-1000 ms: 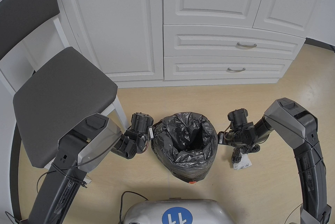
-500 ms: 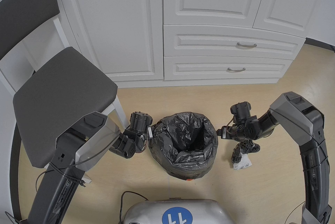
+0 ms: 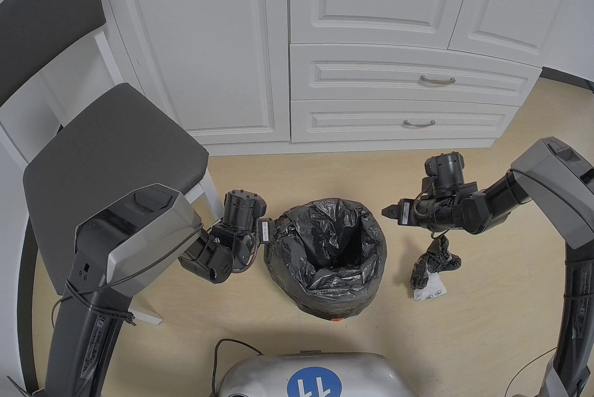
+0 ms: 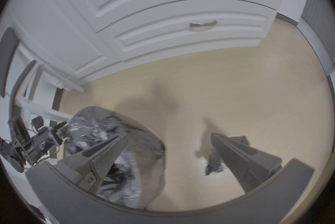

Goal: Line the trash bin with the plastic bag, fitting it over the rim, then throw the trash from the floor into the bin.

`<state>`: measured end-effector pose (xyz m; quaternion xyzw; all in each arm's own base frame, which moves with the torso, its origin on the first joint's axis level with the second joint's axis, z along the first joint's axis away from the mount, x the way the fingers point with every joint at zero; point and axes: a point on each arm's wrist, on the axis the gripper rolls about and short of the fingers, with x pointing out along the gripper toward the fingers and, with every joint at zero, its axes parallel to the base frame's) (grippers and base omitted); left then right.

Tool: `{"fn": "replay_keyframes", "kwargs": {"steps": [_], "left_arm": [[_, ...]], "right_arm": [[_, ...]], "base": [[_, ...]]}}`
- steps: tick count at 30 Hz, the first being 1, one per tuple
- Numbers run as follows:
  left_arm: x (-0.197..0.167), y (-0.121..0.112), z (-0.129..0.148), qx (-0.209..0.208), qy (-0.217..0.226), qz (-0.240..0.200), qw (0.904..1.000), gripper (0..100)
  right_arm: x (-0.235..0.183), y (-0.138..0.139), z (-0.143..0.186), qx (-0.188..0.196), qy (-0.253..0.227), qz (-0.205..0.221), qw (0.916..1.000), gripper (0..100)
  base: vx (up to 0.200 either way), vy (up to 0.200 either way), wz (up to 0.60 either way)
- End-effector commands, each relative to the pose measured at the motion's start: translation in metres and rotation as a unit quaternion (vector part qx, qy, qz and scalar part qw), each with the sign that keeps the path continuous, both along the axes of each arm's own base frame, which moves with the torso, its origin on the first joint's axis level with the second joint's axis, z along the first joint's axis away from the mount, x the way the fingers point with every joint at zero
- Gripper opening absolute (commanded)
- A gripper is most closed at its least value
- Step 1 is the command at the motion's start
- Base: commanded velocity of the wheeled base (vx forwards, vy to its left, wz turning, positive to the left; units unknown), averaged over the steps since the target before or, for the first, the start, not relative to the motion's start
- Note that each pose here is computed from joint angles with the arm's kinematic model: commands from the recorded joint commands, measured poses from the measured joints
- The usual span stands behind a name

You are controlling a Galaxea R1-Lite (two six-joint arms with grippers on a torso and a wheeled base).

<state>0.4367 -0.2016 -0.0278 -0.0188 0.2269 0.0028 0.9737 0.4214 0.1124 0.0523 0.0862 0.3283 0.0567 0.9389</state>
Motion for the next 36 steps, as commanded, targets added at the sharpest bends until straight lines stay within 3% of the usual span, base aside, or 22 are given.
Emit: {"fn": "replay_keyframes", "kwargs": {"steps": [1,7,15,23,29,36], "left_arm": [[-0.012,-0.005,0.006,0.016,-0.016,-0.021,0.9995,100],[-0.026,-0.010,0.019,0.033,-0.031,-0.039,0.9982,100],[-0.035,-0.009,0.030,0.037,-0.034,-0.037,0.9980,100],[-0.050,-0.003,0.037,0.050,-0.051,-0.049,0.9962,100],[-0.065,-0.006,0.044,0.047,-0.071,-0.060,0.9946,100],[-0.073,-0.004,0.055,0.053,-0.078,-0.056,0.9939,100]], "right_arm": [[-0.021,0.027,0.006,-0.002,-0.018,0.037,0.9992,100],[-0.050,0.062,-0.001,-0.013,-0.029,0.095,0.9949,100],[-0.074,0.102,-0.015,-0.033,-0.028,0.135,0.9899,100],[-0.078,0.132,-0.019,-0.023,-0.034,0.172,0.9843,100],[-0.065,0.137,-0.047,-0.024,-0.012,0.167,0.9857,100],[-0.058,0.126,-0.056,0.017,0.036,0.161,0.9862,100]], "base": [[0.000,0.000,0.00],[0.000,0.000,0.00],[0.000,0.000,0.00],[0.000,0.000,0.00],[0.000,0.000,0.00],[0.000,0.000,0.00]]}}
